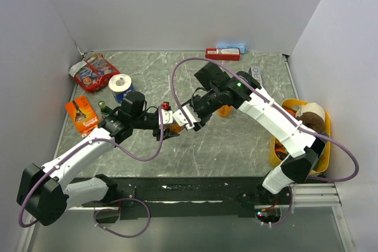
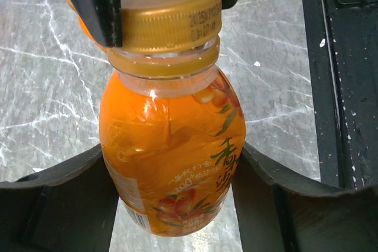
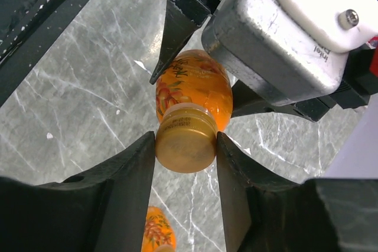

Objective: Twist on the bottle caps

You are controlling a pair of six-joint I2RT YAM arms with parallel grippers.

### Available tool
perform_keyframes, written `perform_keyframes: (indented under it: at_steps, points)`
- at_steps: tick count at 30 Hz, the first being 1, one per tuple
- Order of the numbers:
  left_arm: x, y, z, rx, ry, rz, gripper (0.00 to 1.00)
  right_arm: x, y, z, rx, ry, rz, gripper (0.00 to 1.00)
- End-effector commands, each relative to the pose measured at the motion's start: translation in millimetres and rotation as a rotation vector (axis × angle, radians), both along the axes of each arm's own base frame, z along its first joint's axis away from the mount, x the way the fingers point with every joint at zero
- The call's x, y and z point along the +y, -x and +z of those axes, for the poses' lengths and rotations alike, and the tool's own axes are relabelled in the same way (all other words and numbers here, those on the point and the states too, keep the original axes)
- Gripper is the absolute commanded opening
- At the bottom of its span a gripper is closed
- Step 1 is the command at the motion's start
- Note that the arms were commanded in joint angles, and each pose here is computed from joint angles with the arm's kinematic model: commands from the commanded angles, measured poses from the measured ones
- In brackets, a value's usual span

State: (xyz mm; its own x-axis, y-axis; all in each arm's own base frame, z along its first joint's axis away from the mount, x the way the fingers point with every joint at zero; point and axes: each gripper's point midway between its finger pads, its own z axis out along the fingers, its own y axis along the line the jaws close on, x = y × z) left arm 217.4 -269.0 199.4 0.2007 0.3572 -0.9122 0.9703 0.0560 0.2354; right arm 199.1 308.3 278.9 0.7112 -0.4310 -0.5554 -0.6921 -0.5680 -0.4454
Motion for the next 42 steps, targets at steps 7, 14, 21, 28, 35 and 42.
perform_keyframes:
  at_steps: [7, 14, 21, 28, 35, 42]
  points:
    - [-6.4, -36.7, 60.2, -0.099, 0.194, 0.188, 0.01, 24.3, -24.4, -9.7, 0.285, 0.025, -0.358, 0.04]
    - [0.3, -65.3, 71.4, -0.066, 0.252, 0.381, 0.01, 31.0, -38.9, -14.6, 0.703, 0.051, -0.699, 0.0]
    - [3.1, -50.2, 37.2, -0.008, 0.172, 0.338, 0.01, 14.2, -66.0, 37.9, 0.824, -0.128, -0.758, 0.23]
    - [-0.6, -15.5, 14.3, 0.041, 0.097, 0.145, 0.01, -29.5, -76.9, 73.9, 0.598, -0.275, -0.657, 0.63]
    - [-4.4, -2.7, 13.9, 0.037, 0.064, 0.035, 0.01, -33.3, -32.5, 52.0, 0.245, -0.171, -0.33, 0.89]
    - [-6.0, 1.3, 20.1, 0.014, 0.045, -0.021, 0.01, -35.2, 0.5, 19.0, -0.026, -0.087, -0.073, 0.93]
